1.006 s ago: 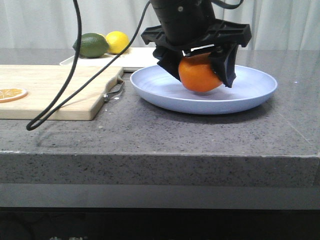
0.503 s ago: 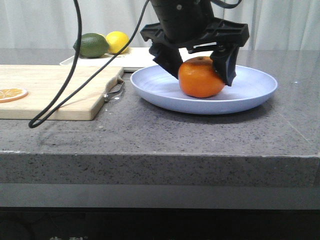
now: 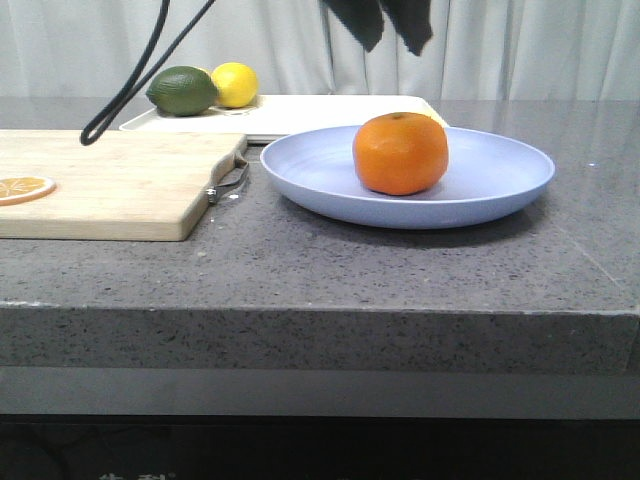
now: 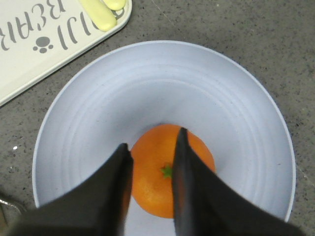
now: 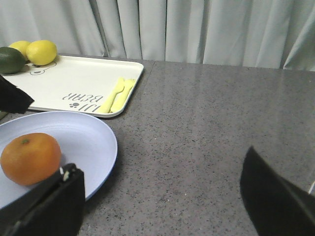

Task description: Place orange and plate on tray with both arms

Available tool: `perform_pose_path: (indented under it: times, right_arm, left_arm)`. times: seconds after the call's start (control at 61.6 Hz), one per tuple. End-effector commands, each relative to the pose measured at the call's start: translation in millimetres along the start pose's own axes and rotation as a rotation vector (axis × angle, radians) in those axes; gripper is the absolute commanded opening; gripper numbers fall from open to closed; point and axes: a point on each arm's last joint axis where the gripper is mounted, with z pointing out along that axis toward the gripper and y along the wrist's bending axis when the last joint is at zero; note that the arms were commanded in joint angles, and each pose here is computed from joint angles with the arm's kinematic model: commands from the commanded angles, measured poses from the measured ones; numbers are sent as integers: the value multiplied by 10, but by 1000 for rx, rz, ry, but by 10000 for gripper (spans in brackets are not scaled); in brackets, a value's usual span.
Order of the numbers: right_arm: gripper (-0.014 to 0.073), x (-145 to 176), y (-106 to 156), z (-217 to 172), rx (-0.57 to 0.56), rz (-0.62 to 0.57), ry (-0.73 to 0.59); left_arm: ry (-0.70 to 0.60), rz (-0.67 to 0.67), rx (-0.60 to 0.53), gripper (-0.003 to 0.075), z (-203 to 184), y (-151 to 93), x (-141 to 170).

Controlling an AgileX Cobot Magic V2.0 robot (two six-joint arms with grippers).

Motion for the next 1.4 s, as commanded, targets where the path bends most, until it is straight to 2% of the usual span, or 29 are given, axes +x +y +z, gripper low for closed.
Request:
perform_pose_path:
  times: [0.0,0.097,0.227,0.471,0.665,0.86,1.087,1.217,1.379]
  right_arm:
    - [645,-200,-6,-17,9,-13,-118]
    - [645,-200,-6,-17,9,-13,-118]
    - [645,-200,-6,-17,9,-13,-118]
    - [645,-198,-6,-16,9,-13,-116]
    - [645,-198,-6,-16,9,-13,-116]
    - [645,-199,-6,-16,9,-13,-117]
    - [645,-199,-6,-16,9,-13,-117]
    - [645,-200,-6,-16,9,-13,-118]
    - [645,-207,-6,-14,10,-13,-125]
  left_arm:
    - [-114,6,9,-13,-429,-30,-111]
    - [-49,12,-10,-18,-425,-12,-52]
    - [31,35,-91,-18,-440,61,21]
    - [0,33,-97,-18,-605,80,12]
    - [10,-10,-133,-18,-794,315,125]
    - [74,-154,-209,-18,-1005,789,473]
    - [44,-360,-320,-18,-1373,1305,1031]
    - [8,-444,-372,-18,-1532,1436,1397]
    - [-55,-496,-400,-18,-1676,1415,1829]
